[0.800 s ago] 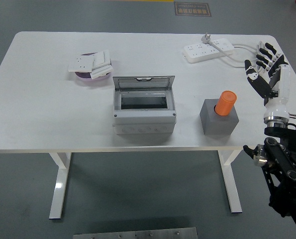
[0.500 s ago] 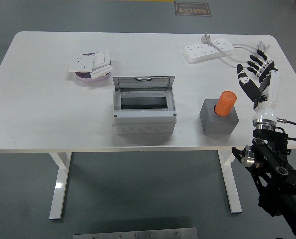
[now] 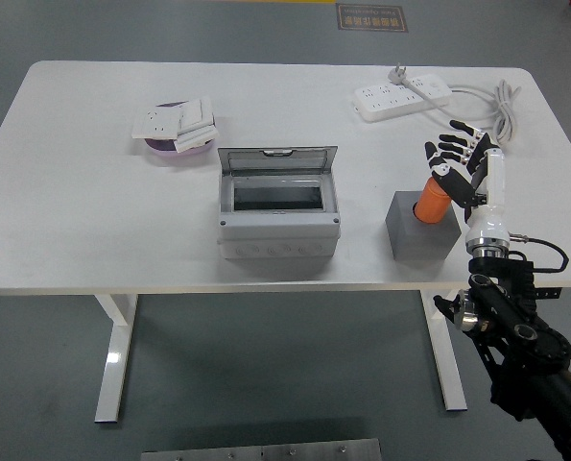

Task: Fetch the battery,place it into the box,close the lid of the box

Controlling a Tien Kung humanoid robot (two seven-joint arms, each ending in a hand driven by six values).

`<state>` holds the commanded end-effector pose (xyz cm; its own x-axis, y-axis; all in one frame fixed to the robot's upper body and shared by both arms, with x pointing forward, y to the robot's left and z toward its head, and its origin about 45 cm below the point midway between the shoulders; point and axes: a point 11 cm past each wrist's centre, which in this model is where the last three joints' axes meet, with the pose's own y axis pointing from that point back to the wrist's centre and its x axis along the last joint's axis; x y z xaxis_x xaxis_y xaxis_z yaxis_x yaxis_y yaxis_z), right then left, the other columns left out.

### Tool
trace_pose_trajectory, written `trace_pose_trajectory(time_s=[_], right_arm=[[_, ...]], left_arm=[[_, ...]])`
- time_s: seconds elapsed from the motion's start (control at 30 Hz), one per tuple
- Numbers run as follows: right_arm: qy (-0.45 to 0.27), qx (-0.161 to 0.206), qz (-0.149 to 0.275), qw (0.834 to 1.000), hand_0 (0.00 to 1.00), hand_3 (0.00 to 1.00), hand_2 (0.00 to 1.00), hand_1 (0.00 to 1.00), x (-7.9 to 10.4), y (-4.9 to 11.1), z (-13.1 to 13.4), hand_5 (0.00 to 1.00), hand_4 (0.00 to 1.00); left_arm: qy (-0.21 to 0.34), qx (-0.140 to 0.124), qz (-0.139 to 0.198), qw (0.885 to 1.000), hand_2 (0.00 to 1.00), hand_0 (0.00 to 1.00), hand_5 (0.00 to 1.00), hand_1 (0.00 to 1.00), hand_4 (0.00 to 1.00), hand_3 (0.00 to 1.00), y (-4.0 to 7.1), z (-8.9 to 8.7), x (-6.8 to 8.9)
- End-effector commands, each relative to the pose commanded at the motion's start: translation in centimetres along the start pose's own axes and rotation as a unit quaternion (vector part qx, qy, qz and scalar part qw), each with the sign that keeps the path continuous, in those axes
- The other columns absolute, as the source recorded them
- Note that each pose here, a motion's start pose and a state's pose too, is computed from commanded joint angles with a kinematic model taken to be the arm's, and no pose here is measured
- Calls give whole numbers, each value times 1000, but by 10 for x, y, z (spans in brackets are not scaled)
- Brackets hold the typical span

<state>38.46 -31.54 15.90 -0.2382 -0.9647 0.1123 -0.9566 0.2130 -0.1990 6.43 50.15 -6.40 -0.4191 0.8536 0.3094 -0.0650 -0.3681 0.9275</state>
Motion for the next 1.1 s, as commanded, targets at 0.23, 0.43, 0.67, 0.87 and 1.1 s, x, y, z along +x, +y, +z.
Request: trace_pose_trajectory(time_s=[0.23,0.43,0.67,0.87,1.1], right_arm=[[19,-23,-16,999,578,671,569,577,1,4,12,175,829],[33,-39,-26,998,629,697,602,621,3,7,21,178,836],[45,-51,-36,997,646,754,660,673,2,10,25,168,841],[53,-55,-37,996,644,768,677,692,2,12,28,157,840],[60,-59,-38,996,646,763,679,694,1,14,30,129,827]], left_arm=[[-5,-2,-2,1000,571,650,61,714,602,563,0,4,-3],[-8,-4,-2,1000,571,649,62,714,601,563,1,8,-4],[-11,-7,-3,1000,570,649,58,714,600,564,2,13,-6],[-13,-8,-3,1000,569,649,56,714,599,563,2,16,-6],[-16,-8,-3,1000,569,649,57,714,600,564,2,18,-7]])
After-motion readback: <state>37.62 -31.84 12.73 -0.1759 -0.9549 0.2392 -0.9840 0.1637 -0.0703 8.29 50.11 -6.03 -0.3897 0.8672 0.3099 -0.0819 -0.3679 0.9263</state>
